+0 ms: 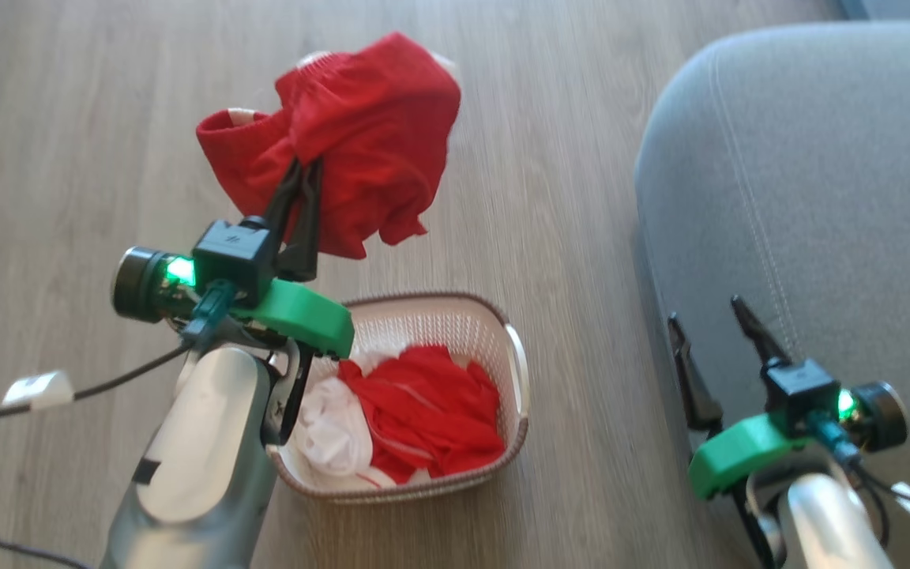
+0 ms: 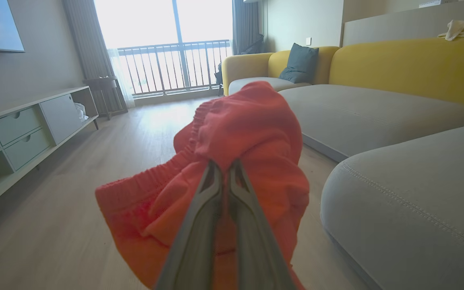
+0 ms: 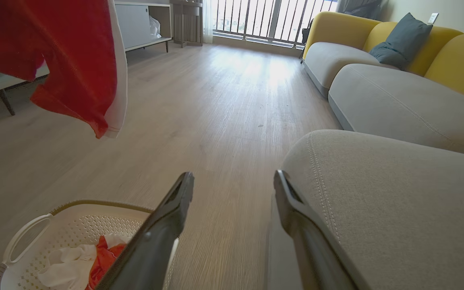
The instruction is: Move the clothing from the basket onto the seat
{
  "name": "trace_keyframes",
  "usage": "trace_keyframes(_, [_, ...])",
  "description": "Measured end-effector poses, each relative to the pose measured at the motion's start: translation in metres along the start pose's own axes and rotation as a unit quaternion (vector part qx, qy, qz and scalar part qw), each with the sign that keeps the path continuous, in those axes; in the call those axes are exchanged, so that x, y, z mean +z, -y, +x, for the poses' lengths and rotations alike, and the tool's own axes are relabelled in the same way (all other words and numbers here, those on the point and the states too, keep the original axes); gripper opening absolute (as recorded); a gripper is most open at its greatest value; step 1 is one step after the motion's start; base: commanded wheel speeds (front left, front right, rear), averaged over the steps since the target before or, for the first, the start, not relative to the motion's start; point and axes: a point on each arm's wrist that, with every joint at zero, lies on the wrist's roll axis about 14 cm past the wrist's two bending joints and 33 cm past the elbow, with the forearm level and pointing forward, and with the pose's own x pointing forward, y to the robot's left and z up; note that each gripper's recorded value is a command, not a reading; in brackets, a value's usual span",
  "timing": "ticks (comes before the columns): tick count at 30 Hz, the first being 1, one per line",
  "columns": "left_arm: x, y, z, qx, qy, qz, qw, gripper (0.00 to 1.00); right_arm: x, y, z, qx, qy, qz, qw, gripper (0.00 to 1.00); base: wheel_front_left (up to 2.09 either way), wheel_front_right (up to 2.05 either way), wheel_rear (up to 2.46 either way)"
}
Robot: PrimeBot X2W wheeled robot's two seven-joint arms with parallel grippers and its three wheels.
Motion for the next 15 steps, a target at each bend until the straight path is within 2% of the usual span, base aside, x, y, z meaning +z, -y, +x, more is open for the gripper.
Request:
trace_keyframes(9, [0.104, 0.002, -0.016, 0.005, 0.139, -0.006, 0.990, 0.00, 0.012, -0.016, -0.025, 0.024, 0.018, -0.011, 0.999, 1.00, 0.00, 0.00, 0.00])
trace_keyframes(15, [0.121, 0.017, -0.031, -0.017, 0.165, -0.014, 0.986, 0.00, 0.027, -0.017, -0.026, 0.024, 0.041, -0.012, 0.999, 1.00, 0.00, 0.00, 0.00])
